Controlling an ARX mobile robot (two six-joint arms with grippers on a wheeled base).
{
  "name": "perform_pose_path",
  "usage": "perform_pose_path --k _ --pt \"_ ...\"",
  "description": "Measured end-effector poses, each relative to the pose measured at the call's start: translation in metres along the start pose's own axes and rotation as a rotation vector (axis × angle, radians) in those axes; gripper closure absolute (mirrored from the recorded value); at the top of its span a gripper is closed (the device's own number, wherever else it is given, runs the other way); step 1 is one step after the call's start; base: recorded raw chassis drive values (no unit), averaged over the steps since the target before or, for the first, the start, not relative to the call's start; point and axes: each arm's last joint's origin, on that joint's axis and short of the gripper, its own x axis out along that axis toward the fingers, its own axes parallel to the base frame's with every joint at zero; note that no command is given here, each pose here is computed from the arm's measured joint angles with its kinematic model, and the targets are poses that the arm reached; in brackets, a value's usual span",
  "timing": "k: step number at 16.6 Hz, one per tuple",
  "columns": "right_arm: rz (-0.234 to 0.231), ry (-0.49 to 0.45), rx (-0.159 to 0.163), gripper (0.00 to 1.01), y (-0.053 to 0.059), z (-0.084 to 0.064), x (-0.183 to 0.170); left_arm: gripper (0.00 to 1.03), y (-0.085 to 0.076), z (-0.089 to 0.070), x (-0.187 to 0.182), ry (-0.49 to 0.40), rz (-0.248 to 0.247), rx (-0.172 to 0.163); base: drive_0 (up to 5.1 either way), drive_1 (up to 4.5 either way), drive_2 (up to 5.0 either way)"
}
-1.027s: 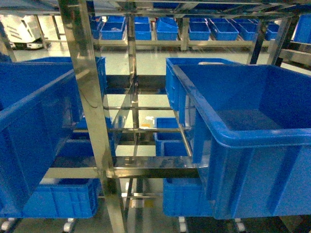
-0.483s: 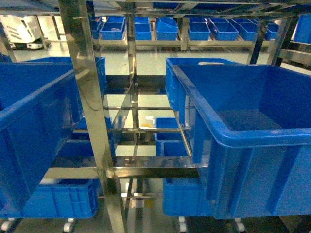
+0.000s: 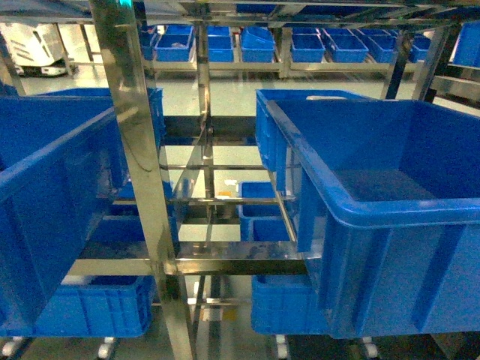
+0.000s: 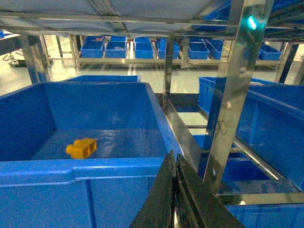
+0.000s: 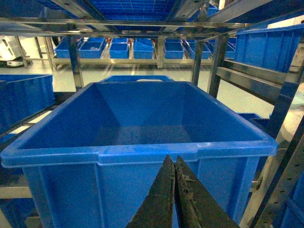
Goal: Sort and place red and yellow blocks in left bins
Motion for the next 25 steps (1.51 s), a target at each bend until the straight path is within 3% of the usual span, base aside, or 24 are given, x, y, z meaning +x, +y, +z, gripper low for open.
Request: perform_pose_path --k 4,7,9,10,12,19,21,25 --pt "0.000 -0.001 0.000 0.99 0.000 0.000 -0.005 1.01 0.000 0.000 -0.006 -0.004 0.000 0.000 0.0 0.00 0.0" --pt "0.001 0.051 0.000 0.99 0.000 -0.007 -0.013 1.01 0.000 0.000 -0.008 -0.005 0.000 0.000 0.0 0.00 0.0" --pt "0.003 -0.012 0.000 0.99 0.000 -0.001 -0.017 1.01 0.000 0.000 -0.009 -0.003 0.000 0.000 0.0 0.00 0.0" --pt "0.001 0.012 0.000 0.99 0.000 -0.004 -0.016 1.01 0.000 -0.005 -0.015 0.043 -0.001 0.001 0.0 0.00 0.0" --pt "0.001 0.006 0.000 0.99 0.000 -0.003 -0.017 1.01 0.000 -0.001 -0.020 -0.003 0.003 0.001 0.0 0.00 0.0" --pt "0.000 0.008 -0.001 0.98 0.000 -0.003 -0.017 1.01 0.000 -0.003 -0.020 0.011 0.000 0.003 0.0 0.00 0.0" --pt "0.001 0.008 0.000 0.77 0.000 -0.003 -0.017 0.89 0.000 -0.003 -0.020 0.011 -0.001 0.003 0.0 0.00 0.0" --pt "0.001 0.008 0.000 0.29 0.000 -0.003 -0.017 0.42 0.000 -0.003 -0.020 0.011 -0.001 0.004 0.0 0.00 0.0"
